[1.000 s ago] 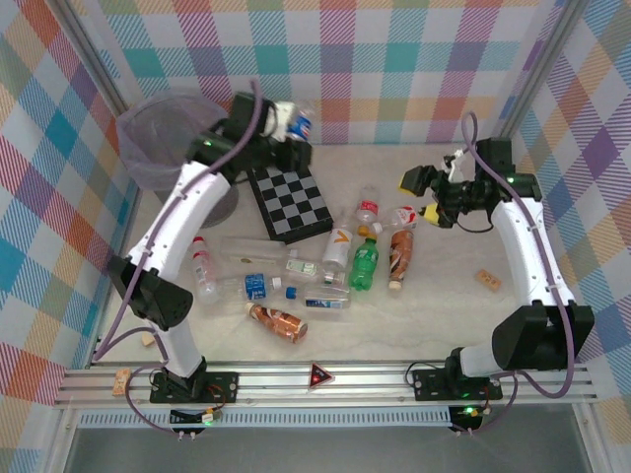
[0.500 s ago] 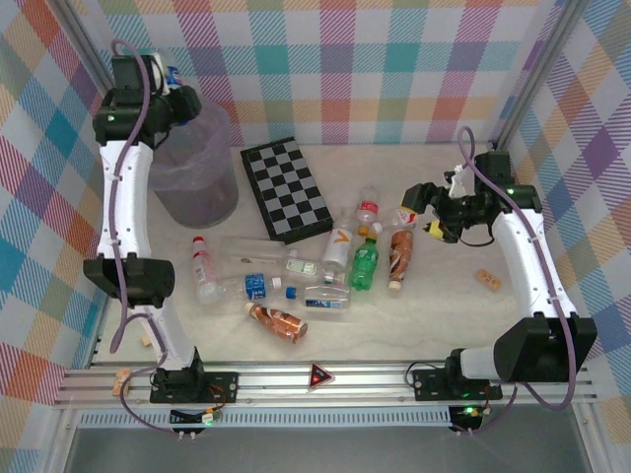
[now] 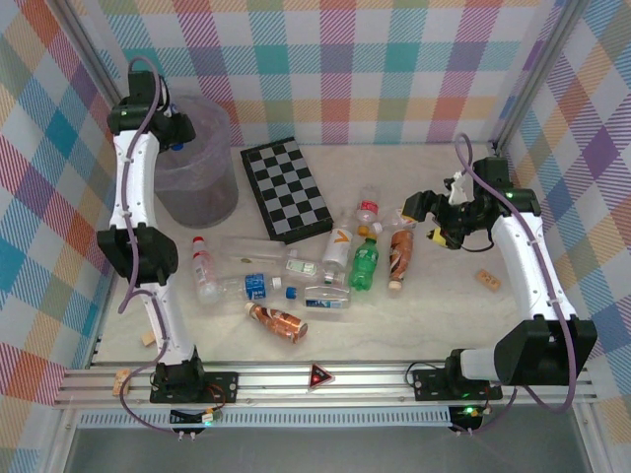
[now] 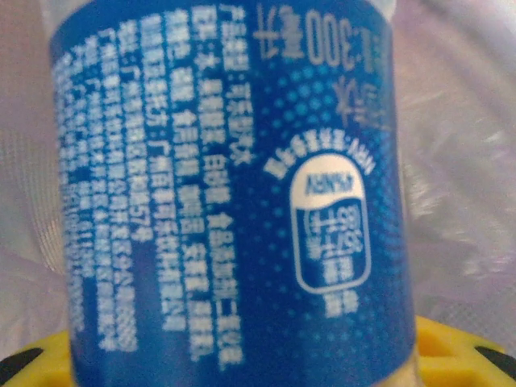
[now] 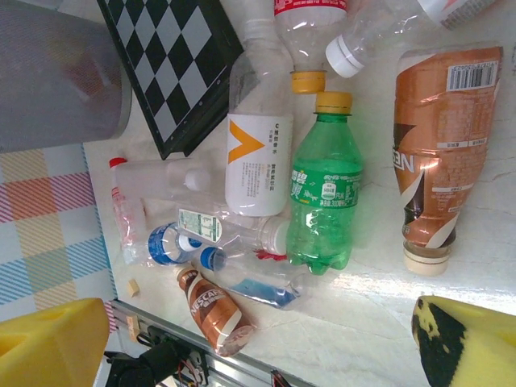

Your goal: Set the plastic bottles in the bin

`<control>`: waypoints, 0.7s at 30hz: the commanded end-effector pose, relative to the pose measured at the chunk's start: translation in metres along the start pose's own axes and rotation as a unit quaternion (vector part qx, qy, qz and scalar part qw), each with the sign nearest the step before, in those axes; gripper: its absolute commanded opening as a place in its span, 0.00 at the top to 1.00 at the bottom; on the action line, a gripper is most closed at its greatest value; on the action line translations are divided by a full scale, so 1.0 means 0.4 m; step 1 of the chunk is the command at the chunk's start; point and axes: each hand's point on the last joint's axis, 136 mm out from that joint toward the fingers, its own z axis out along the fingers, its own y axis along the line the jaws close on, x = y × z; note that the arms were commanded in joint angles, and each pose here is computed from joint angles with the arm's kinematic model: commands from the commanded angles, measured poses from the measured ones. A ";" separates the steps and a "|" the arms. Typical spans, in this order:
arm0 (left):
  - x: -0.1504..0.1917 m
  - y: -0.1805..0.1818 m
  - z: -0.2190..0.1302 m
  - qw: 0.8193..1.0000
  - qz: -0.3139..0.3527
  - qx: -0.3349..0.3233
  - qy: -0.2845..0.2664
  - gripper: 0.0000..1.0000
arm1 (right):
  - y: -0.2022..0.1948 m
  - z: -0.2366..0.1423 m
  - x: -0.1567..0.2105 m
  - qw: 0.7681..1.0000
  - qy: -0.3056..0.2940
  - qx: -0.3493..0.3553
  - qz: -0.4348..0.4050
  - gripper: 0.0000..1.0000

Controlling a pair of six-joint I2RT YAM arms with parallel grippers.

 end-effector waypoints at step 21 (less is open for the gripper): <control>0.045 0.013 0.014 0.999 0.020 -0.002 0.033 0.17 | -0.049 0.003 0.028 0.999 0.002 0.042 0.014 0.04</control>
